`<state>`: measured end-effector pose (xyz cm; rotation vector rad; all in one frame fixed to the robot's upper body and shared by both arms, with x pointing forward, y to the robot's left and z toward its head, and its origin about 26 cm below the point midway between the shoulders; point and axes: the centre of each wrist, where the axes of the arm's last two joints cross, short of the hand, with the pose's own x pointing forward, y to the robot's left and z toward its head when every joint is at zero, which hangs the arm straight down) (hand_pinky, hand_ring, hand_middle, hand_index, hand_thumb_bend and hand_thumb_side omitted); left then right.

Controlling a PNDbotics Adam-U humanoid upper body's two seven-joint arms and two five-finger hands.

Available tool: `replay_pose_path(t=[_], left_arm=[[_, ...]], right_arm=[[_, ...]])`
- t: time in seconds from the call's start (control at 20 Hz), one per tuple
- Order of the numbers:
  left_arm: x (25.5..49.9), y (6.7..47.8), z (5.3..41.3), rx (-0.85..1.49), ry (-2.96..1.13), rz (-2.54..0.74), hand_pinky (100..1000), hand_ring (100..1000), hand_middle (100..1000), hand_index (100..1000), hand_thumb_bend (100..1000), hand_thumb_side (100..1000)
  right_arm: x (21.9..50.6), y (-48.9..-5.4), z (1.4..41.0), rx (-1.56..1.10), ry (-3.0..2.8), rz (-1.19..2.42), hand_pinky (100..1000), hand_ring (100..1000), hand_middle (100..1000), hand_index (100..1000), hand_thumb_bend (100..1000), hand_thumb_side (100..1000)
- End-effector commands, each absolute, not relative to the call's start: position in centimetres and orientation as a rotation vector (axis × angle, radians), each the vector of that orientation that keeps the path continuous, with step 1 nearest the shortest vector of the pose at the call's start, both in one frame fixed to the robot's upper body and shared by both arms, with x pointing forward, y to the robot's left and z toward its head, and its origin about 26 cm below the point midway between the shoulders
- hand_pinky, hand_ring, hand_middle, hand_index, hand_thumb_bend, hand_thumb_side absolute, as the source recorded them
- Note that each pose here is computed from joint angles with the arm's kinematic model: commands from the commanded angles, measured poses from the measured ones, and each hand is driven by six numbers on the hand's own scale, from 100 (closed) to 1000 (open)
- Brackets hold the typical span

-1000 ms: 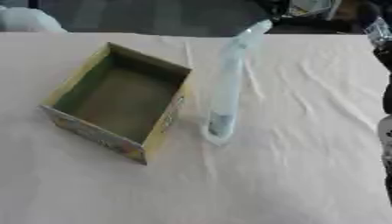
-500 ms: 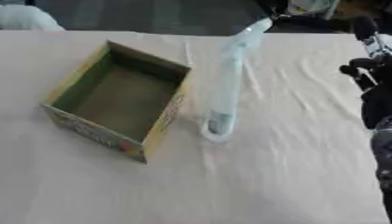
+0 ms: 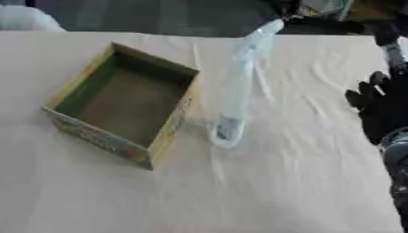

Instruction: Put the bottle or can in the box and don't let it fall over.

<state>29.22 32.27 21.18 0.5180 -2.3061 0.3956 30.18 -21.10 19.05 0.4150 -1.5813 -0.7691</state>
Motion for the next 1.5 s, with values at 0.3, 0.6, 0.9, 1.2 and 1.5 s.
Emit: replay_pose_path(t=[0.3,0.6,0.9,1.2,1.5], left_arm=[[28.8,32.5,22.2,0.543,-2.338,0.358,1000,981,1000,891,165,818],[28.8,32.5,22.2,0.543,-2.341,0.356,1000,980,1000,890,166,816],[28.8,32.5,22.2,0.544,-2.342,0.352,1000,979,1000,890,166,816],[28.9,32.4,22.3,0.538,-2.344,0.349,1000,979,1000,890,166,816],[28.9,32.3,22.4,0.531,-2.347,0.348,1000,979,1000,890,165,816]], right_arm=[[29.7,-20.4,19.5,0.636,-1.468,-0.840,100,100,100,933,499,448],[29.6,-19.4,19.4,0.757,-1.375,-0.891,100,100,100,918,423,536],[29.4,-18.1,19.2,0.825,-1.297,-0.880,100,100,100,917,369,601],[29.3,-16.5,19.5,0.890,-1.237,-0.852,100,100,100,921,341,643],[29.0,-14.9,19.6,0.953,-1.177,-0.805,100,100,100,918,324,693]])
